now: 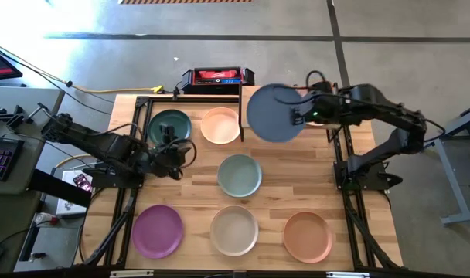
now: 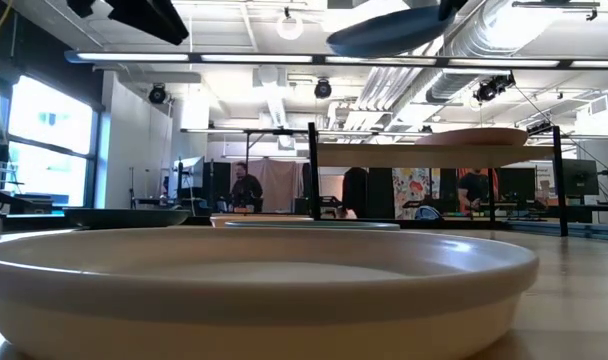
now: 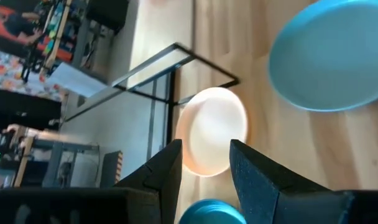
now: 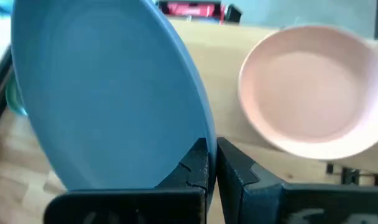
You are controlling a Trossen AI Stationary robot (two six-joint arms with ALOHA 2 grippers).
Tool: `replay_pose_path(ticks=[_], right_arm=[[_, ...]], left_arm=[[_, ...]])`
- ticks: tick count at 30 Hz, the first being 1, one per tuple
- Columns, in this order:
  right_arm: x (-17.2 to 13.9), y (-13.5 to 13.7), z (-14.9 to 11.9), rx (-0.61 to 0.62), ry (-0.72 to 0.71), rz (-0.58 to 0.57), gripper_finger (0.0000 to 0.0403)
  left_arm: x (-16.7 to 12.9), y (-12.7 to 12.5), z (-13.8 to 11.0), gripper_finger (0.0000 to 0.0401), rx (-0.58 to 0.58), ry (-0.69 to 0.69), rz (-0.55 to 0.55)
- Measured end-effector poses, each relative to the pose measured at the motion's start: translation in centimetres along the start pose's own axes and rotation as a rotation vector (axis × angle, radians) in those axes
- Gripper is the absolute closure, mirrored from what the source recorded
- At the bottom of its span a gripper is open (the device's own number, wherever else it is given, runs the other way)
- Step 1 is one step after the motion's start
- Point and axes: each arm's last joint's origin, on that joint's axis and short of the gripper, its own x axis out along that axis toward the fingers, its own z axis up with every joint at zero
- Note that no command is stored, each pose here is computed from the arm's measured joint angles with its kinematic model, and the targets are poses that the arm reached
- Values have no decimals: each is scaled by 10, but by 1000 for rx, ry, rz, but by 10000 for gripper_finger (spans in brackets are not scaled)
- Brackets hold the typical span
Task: Place and stack plates onto a shelf
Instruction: Stack the blue plate on top of the pink plate on the shelf
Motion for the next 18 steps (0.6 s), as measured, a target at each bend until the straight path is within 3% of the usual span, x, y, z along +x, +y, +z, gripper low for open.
replay_pose_path(ticks=[18], right_arm=[[-12, -49, 32, 120, -111, -67, 403]], left_arm=[[14, 36, -19, 279, -68, 113, 112]])
